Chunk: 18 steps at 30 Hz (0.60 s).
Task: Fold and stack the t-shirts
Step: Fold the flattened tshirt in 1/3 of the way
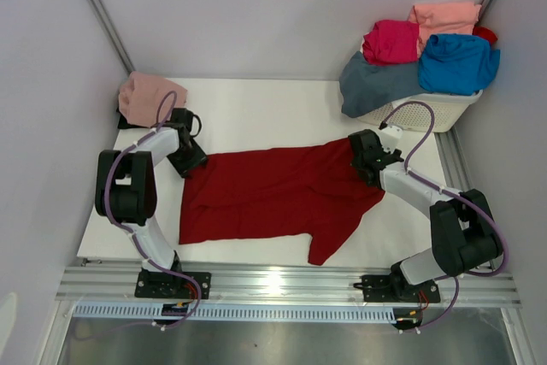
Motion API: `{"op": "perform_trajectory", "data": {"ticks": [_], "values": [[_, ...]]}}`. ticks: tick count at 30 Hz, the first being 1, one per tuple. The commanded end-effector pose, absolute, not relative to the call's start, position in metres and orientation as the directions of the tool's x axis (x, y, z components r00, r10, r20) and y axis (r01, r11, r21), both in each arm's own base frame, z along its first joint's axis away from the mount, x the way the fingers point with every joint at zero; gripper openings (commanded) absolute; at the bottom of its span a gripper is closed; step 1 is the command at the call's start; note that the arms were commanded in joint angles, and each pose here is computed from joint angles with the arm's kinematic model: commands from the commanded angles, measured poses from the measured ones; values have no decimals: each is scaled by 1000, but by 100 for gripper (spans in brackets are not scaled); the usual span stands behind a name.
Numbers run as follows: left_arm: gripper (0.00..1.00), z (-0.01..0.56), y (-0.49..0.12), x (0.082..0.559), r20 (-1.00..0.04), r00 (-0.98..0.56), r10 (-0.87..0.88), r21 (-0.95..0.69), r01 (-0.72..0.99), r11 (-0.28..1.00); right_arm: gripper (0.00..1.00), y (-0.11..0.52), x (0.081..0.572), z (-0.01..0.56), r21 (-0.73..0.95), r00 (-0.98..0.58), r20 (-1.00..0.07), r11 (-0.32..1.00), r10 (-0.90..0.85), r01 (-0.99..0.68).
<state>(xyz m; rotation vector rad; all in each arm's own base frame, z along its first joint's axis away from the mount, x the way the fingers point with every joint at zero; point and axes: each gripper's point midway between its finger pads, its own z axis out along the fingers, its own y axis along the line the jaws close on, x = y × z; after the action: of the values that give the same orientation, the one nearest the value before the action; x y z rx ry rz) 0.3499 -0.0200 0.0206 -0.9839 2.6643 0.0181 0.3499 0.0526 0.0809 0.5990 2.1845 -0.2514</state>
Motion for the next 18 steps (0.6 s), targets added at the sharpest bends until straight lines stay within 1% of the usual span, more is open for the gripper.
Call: {"op": "perform_trajectory", "data": {"ticks": [1,3,10,15,18], "values": [[58,42,-13,365,-346,-692,-633,-147,-627,765,68,52,355,89,40,-494,-804,859,331,510],[60,43,-12,364,-337,-693,-637,-142,-631,763,68,53,356,87,36,-499,-802,861,328,507],[59,36,-10,358,-325,-704,-632,-120,-632,766,68,54,357,85,31,-504,-801,863,324,504],[53,28,-12,356,-306,-715,-629,-117,-627,770,68,54,356,81,26,-510,-796,860,326,510],[45,23,-14,355,-297,-723,-624,-119,-620,776,68,54,356,81,26,-511,-795,861,326,508]]}}
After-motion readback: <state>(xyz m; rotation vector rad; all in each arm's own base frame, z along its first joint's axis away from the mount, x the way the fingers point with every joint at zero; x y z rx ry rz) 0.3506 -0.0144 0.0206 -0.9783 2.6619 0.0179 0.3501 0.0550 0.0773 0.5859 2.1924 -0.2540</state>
